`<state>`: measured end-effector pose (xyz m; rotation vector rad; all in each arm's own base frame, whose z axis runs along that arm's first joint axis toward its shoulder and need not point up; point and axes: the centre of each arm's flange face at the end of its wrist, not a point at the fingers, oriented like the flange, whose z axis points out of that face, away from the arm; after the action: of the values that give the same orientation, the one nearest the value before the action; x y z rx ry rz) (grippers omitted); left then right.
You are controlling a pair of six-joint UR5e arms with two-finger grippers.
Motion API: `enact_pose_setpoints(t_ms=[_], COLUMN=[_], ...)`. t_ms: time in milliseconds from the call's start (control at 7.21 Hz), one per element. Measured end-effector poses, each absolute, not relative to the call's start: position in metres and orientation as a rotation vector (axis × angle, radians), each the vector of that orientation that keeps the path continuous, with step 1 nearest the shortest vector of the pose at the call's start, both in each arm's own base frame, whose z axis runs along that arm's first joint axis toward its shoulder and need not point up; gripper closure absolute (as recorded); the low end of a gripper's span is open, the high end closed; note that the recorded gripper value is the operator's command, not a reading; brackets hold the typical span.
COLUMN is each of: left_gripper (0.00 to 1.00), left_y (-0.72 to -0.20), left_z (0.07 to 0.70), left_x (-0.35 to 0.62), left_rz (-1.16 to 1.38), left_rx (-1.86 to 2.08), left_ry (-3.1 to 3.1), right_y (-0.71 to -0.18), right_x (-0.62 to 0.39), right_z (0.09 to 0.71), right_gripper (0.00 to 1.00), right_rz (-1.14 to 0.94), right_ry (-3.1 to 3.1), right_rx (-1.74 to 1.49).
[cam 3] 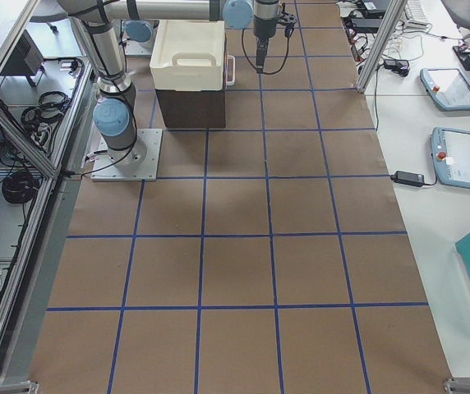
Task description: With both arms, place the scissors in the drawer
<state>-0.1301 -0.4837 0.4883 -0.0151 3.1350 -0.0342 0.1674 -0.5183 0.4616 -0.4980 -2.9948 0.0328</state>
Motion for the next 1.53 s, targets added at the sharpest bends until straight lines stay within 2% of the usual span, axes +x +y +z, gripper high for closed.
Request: enact_pose_setpoints(t_ms=[277,555,1248,1526], left_gripper=[0.00,0.00,0.00,0.00], left_y=[-0.481,-0.485,-0.488,-0.499], left_z=[0.493,0.490,0.467,0.450], left_x=[-0.129,-0.117,-0.111,-0.112], left_rz=[-0.047,-0.038,0.032,-0.017], left_rx=[0.020,0.040,0.044,0.068], left_ry=[3.130,3.109,3.114,3.127], right_y=[-0.514,-0.510,-0.512,-0.513], right_x=[0.172,0.197,0.282,0.311], right_z=[0.461,0.453,0.399,0.374], right_gripper=[0.00,0.00,0.00,0.00], right_rz=[0.052,0.063,0.077,0.042], right_ry=[-2.866,-2.738,-2.544,-2.480], right_rx=[-0.977,-1.307,-1.656,-1.773])
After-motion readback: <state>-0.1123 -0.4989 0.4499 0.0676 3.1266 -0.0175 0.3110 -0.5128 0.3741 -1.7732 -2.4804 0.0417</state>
